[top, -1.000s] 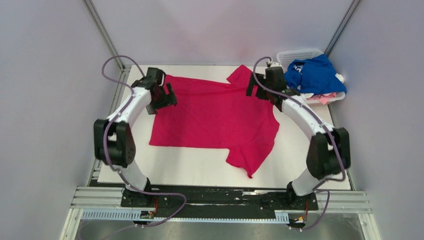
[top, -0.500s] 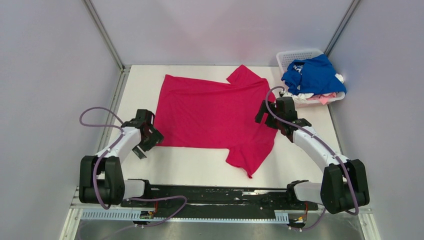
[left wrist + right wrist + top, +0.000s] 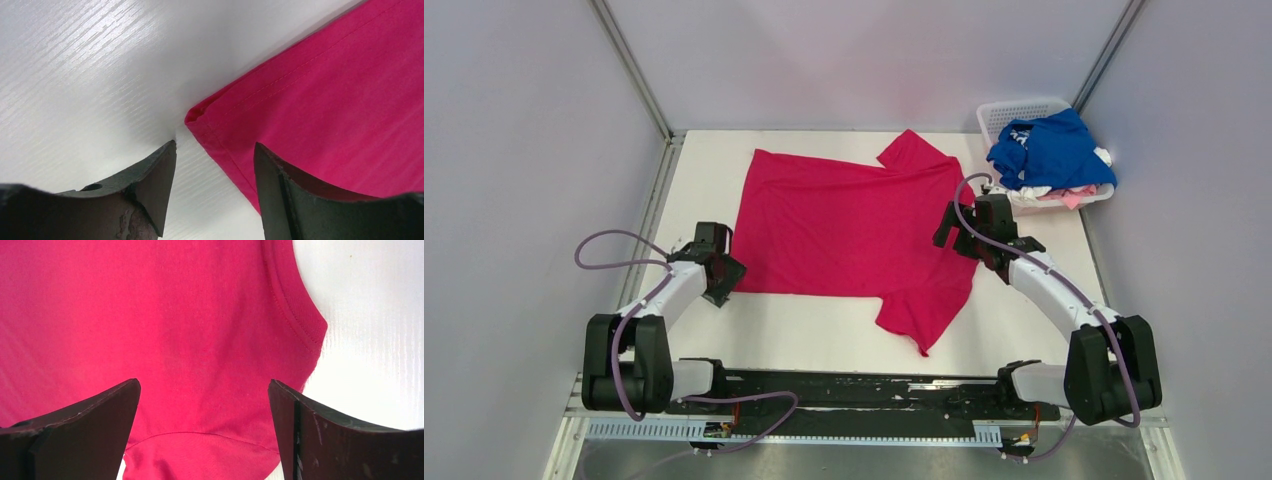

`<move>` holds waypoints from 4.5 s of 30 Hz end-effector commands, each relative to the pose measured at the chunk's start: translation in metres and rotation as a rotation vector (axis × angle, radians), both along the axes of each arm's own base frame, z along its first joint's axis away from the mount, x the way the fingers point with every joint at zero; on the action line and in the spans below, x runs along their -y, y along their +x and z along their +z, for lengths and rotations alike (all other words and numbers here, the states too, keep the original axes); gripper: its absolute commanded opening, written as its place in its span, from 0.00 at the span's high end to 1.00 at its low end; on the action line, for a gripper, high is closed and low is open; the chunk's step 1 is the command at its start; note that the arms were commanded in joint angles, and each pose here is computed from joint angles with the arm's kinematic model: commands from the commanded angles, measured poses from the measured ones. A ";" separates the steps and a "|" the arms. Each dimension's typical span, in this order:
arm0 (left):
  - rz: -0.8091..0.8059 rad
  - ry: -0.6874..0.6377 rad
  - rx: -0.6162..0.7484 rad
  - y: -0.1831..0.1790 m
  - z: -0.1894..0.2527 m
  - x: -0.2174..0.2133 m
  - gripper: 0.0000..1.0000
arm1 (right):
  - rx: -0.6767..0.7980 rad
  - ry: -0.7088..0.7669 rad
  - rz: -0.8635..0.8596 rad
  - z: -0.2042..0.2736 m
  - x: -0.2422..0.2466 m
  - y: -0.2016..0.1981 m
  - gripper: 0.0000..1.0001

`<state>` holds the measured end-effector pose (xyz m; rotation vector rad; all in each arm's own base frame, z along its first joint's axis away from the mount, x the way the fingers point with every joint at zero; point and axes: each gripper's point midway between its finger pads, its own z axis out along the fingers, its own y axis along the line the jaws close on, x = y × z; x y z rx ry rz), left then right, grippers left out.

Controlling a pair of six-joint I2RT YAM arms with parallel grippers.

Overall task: Fold and stack the t-shirts
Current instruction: Grab the side of the flattened tshirt closest away from the robot with both arms, then fold the flattened tshirt in 1/3 of the way

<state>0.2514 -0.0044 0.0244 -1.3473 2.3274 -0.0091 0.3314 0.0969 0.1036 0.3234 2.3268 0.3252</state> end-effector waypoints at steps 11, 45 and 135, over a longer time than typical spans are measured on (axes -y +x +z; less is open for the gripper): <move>0.062 -0.012 0.000 0.018 -0.016 -0.002 0.72 | 0.010 -0.024 -0.040 0.014 0.008 -0.004 0.00; 0.028 0.087 0.026 -0.025 0.019 -0.019 1.00 | -0.576 -0.005 0.468 -0.057 -0.105 -0.193 0.49; -0.094 0.046 0.080 0.135 0.029 -0.025 0.89 | 0.323 -1.058 1.186 0.007 -0.061 0.131 0.84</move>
